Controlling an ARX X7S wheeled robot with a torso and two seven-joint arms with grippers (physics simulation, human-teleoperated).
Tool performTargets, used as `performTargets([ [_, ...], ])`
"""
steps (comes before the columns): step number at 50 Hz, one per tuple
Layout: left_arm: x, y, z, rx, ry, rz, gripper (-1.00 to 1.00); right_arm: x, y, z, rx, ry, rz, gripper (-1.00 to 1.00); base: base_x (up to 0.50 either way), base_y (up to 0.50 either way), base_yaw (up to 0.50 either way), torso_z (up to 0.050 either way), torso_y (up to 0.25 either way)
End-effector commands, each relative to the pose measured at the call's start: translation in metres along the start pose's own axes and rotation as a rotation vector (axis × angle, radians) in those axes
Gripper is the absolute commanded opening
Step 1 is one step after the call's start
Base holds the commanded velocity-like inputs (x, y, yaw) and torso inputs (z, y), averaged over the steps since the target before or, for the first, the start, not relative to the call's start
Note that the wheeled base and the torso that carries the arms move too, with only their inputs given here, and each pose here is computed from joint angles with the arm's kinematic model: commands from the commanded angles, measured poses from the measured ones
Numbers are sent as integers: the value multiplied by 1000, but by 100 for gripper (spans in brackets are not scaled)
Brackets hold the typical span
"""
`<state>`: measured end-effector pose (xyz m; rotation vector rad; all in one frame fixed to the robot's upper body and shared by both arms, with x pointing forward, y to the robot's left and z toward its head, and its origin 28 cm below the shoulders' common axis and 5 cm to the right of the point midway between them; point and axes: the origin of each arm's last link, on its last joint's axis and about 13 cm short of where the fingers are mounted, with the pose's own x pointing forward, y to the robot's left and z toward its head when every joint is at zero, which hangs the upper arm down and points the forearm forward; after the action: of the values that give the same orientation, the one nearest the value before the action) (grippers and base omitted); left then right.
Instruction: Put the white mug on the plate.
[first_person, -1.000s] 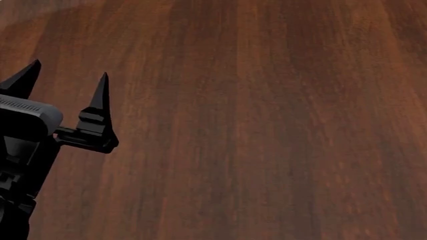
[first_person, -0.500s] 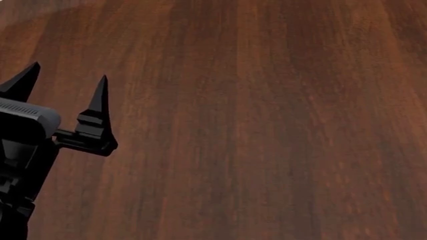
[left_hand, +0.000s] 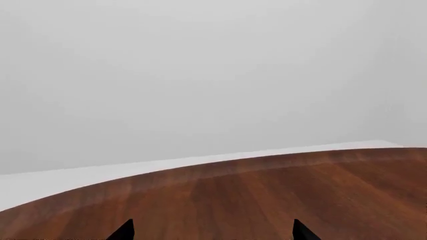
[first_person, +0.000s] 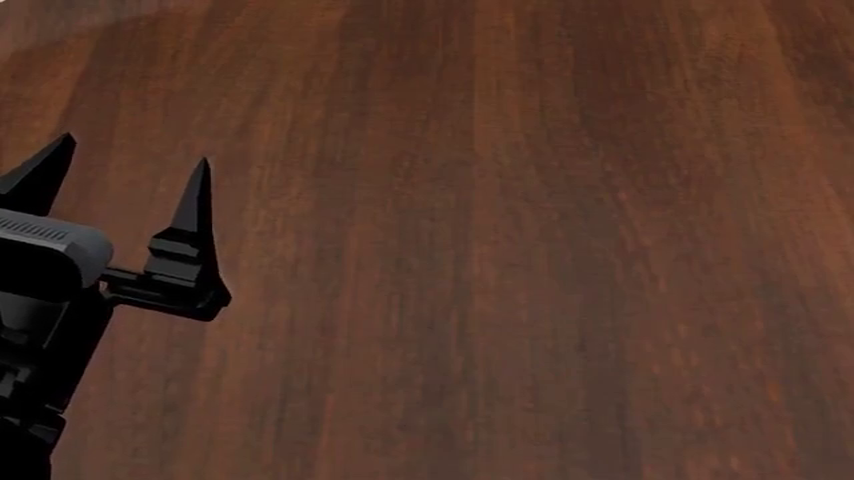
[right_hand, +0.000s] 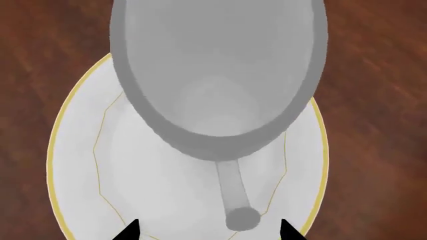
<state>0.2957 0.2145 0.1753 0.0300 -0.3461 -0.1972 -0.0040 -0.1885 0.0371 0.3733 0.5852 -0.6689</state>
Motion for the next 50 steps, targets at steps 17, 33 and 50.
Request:
performTargets([
  [17, -9, 0, 3, -1, -8, 4, 100, -35, -5, 60, -23, -194, -71, 100, 0, 0, 0, 0, 0],
  [33, -18, 4, 8, -6, -16, 20, 100, -63, -1, 84, -86, -304, -55, 100, 0, 0, 0, 0, 0],
  [50, -22, 4, 11, -2, -17, 26, 100, -91, -30, 107, -149, -464, -25, 100, 0, 0, 0, 0, 0],
])
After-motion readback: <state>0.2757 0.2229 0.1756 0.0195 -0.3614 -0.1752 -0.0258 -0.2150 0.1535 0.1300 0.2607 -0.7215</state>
